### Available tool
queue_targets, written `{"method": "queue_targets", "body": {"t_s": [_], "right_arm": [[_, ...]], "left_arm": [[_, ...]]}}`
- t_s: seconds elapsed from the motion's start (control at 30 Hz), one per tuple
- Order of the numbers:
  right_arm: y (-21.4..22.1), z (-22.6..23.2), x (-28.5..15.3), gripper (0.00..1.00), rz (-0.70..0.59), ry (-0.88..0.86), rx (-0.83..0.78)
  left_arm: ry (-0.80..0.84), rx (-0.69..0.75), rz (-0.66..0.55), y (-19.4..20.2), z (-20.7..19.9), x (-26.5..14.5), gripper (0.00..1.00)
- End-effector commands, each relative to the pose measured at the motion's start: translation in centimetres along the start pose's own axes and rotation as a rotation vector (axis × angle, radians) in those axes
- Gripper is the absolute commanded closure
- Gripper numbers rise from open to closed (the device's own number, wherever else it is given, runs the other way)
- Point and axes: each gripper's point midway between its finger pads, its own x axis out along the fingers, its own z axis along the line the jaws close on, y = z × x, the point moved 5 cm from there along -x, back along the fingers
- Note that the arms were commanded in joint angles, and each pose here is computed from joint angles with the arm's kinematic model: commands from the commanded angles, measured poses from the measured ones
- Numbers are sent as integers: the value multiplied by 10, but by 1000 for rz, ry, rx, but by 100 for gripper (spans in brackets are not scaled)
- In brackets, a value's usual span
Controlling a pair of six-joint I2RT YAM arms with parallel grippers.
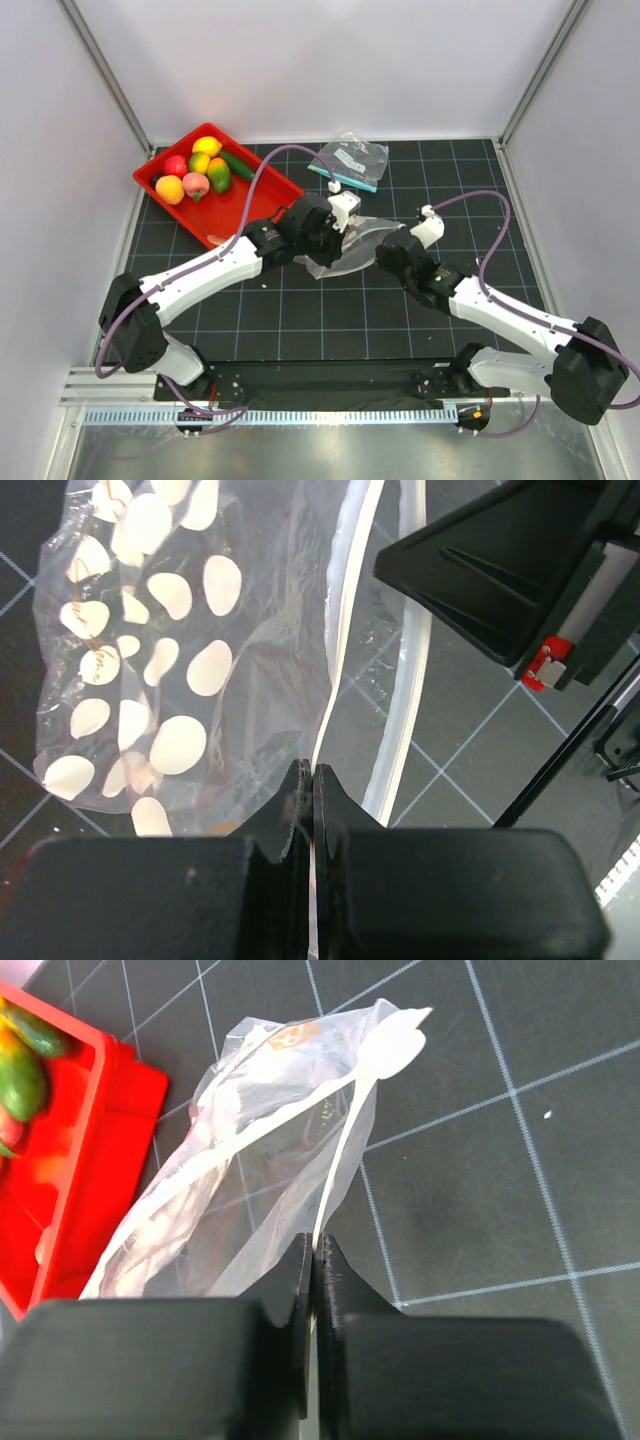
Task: Place the food in the zip-top bag and seal the zipper
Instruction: Open the zipper of the food storage bag at the center of the board.
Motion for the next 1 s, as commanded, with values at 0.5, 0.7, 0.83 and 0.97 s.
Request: {"method": "queue_targets", "body": {"t_s": [0.5, 0.7, 0.83, 0.97], "right_arm": [[-71, 51, -57, 99, 70, 9, -414], [-74, 55, -59, 99, 75, 24, -450], [-79, 58, -64, 99, 76, 28, -472], [-85, 58, -70, 99, 89, 48, -521]], "left_arm": [[72, -67, -167, -44, 1, -30, 33], [123, -127, -181, -57, -10, -31, 31], [119, -167, -177, -59, -12, -29, 33], [129, -194, -149, -64, -23, -22, 34]]}}
